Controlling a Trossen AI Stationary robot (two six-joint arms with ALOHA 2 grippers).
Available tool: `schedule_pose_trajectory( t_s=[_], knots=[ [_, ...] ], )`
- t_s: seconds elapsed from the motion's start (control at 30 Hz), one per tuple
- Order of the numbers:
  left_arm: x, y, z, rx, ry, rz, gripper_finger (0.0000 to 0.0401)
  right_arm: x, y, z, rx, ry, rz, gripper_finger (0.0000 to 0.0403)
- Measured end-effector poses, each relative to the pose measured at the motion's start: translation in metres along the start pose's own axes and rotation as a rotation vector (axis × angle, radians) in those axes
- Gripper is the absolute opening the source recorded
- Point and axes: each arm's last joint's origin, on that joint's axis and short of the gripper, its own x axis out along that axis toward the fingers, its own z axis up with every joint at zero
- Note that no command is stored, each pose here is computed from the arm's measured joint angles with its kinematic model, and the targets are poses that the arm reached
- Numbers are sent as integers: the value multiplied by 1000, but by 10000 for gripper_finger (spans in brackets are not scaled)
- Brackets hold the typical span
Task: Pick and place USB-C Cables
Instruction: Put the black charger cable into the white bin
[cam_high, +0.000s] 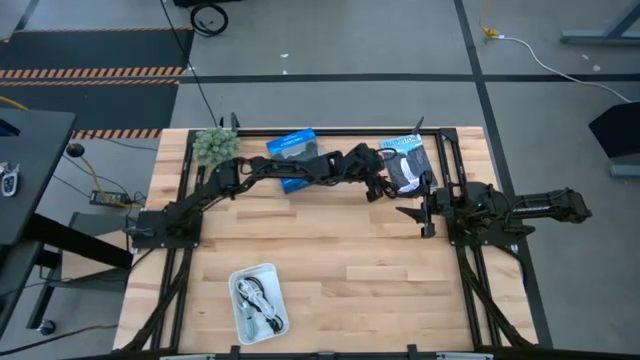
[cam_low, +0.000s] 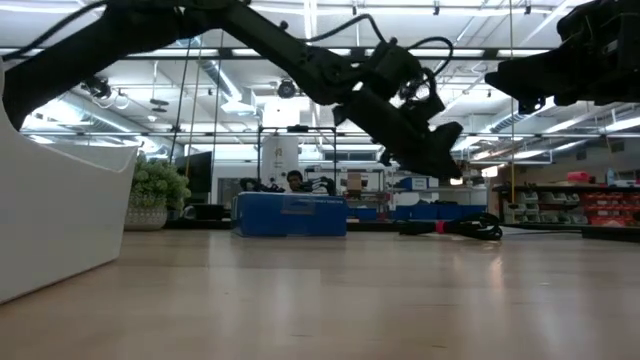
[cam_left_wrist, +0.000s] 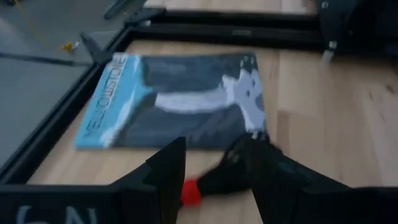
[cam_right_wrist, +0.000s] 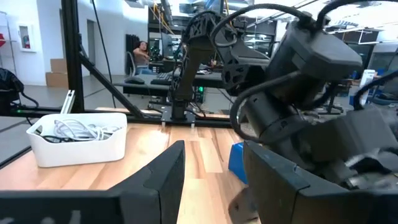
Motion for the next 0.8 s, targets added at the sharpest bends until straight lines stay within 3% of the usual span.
schedule_pose_trajectory(
  t_s=[0.13, 0.37, 0.6, 0.8],
  knots=[
    [9, -2, -1, 21, 11, -14, 172, 0, 0, 0, 0, 0, -1, 169],
    [15, -4, -6, 50, -39, -178, 172, 0, 0, 0, 0, 0, -1, 169],
    [27, -5, -17, 44, -72, -169, 172, 0, 0, 0, 0, 0, -2, 169],
    [32, -6, -22, 58, -84, -75, 172, 0, 0, 0, 0, 0, -2, 169]
  ],
)
